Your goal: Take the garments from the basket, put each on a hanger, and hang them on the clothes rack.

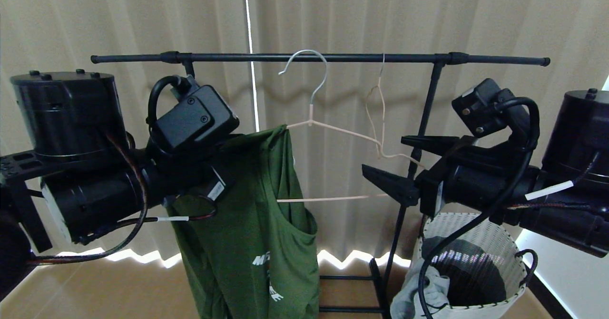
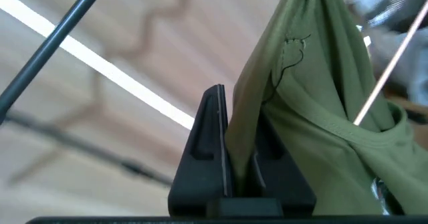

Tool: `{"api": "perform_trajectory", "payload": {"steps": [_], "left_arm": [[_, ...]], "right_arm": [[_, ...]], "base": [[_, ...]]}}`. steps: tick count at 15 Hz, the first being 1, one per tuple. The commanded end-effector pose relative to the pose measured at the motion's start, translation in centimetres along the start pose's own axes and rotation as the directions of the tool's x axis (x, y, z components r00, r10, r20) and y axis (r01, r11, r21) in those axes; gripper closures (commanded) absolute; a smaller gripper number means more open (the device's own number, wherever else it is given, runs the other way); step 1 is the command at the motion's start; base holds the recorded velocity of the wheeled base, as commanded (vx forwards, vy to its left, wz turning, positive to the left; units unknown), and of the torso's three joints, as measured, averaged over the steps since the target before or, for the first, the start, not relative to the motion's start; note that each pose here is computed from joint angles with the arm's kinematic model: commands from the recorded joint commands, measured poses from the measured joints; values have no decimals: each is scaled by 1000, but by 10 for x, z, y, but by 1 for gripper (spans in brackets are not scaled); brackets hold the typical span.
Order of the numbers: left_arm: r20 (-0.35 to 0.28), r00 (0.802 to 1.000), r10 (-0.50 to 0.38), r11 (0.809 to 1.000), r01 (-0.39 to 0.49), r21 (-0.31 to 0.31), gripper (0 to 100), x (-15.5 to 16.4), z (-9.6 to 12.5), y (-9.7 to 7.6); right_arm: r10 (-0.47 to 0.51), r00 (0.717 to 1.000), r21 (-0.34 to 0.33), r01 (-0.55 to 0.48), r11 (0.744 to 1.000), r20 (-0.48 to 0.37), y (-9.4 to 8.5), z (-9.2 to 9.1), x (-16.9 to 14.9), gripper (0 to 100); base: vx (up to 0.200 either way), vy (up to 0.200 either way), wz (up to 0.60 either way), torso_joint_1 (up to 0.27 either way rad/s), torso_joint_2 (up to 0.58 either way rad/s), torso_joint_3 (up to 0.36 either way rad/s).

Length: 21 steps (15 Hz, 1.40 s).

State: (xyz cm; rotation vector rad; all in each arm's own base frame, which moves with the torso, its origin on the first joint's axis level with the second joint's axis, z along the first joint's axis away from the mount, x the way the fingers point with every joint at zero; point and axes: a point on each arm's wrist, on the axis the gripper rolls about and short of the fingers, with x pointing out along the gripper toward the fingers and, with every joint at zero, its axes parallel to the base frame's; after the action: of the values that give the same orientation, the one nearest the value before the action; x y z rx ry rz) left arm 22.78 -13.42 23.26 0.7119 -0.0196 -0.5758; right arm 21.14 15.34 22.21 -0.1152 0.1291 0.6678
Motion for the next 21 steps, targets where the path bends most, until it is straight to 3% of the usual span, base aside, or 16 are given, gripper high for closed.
{"api": "perform_trajectory", "payload": {"steps": [1,3,5,7,9,11,15,19,21], "left_arm": [[-12,1000,10,1000,-10,-1,100,-1,-2,0],[-44,998,44,999,-44,-3,100,0,-4,2],[-145,977,158,987,-159,3,100,2,-14,13],[-163,970,182,983,-184,-2,100,2,-15,15],[-148,971,186,979,-196,-54,100,2,-11,15],[-101,973,210,969,-220,-109,100,2,0,20],[-17,971,240,961,-240,-138,100,0,7,23],[158,979,127,981,-101,-164,100,-12,24,19],[184,977,109,984,-79,-159,100,-15,28,18]], "right_arm": [[-3,1000,-2,3,1000,8,-1,0,-1,0],[-27,999,1,27,1000,22,-7,-2,-2,0],[-53,998,5,53,999,18,-13,-4,-4,0],[-52,999,9,52,999,-8,-13,-12,-7,0],[-46,998,13,47,999,-40,-12,-22,-9,0],[-19,997,19,21,1000,-71,-7,-31,-9,0],[111,988,77,-103,992,-112,19,-43,-10,0],[120,988,92,-111,990,-101,24,-53,15,0],[112,993,83,-109,991,-33,24,-58,33,0]], "base": [[0,0,0,0,0,0],[0,0,0,0,0,0],[0,0,0,0,0,0],[0,0,0,0,0,0],[0,0,0,0,0,0],[0,0,0,0,0,0],[0,0,0,0,0,0],[0,0,0,0,0,0],[0,0,0,0,0,0]]}}
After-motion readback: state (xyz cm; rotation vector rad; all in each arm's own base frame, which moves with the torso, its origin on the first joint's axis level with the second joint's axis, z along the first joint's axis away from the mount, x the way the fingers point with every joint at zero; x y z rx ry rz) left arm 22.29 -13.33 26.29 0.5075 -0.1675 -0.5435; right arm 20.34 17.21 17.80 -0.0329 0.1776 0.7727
